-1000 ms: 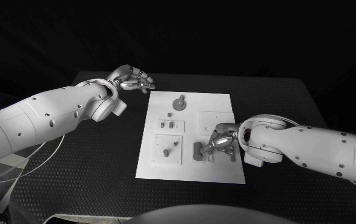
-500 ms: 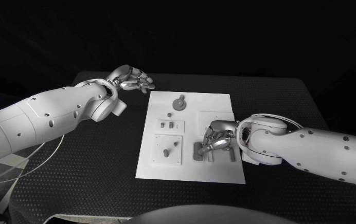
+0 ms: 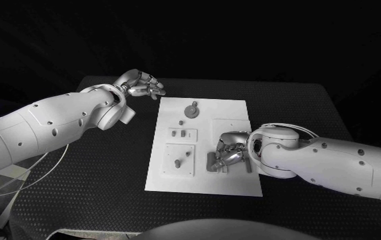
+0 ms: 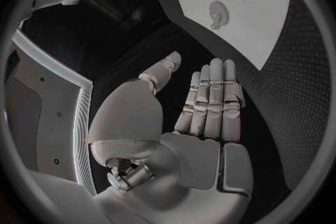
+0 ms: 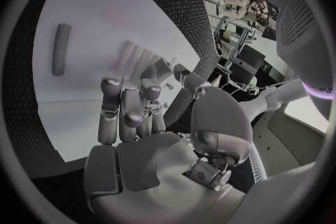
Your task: Assemble the parts on the task board
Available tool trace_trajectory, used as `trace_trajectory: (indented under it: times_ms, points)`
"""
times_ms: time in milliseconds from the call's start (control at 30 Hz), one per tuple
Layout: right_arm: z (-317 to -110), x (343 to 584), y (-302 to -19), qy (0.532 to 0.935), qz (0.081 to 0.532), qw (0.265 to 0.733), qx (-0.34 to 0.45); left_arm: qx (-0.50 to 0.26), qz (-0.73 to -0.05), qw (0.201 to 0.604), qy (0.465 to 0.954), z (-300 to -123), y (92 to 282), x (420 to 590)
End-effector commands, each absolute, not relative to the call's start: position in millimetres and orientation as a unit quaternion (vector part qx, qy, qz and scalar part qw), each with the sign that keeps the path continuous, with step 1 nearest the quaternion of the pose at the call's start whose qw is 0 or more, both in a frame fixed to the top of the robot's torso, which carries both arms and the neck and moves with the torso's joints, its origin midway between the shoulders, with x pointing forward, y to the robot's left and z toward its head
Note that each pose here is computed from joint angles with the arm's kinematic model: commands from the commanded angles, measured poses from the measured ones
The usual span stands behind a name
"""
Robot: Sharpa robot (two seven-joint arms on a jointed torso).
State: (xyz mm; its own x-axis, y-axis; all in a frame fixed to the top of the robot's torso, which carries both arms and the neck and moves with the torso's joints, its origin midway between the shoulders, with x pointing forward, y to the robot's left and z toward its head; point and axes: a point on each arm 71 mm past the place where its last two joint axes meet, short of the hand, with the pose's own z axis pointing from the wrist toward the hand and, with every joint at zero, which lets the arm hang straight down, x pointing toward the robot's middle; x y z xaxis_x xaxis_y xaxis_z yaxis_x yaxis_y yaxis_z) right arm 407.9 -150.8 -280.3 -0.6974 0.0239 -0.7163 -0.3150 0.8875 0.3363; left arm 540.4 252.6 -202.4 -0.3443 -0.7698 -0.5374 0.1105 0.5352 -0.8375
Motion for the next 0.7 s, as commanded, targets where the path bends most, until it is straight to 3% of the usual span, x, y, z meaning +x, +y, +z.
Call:
trace_trajectory:
  times_ms: [33,700]
  points:
    - [-283.4,405.7,-149.5,0.898,0.196,0.38,-0.104,-0.231,-0.427,0.519,0.704,-201.4,250.2,540.1]
    - [-284.0,409.8,-153.3,0.892,0.153,0.412,-0.109,-0.231,-0.425,0.519,0.705,-201.6,251.1,539.8]
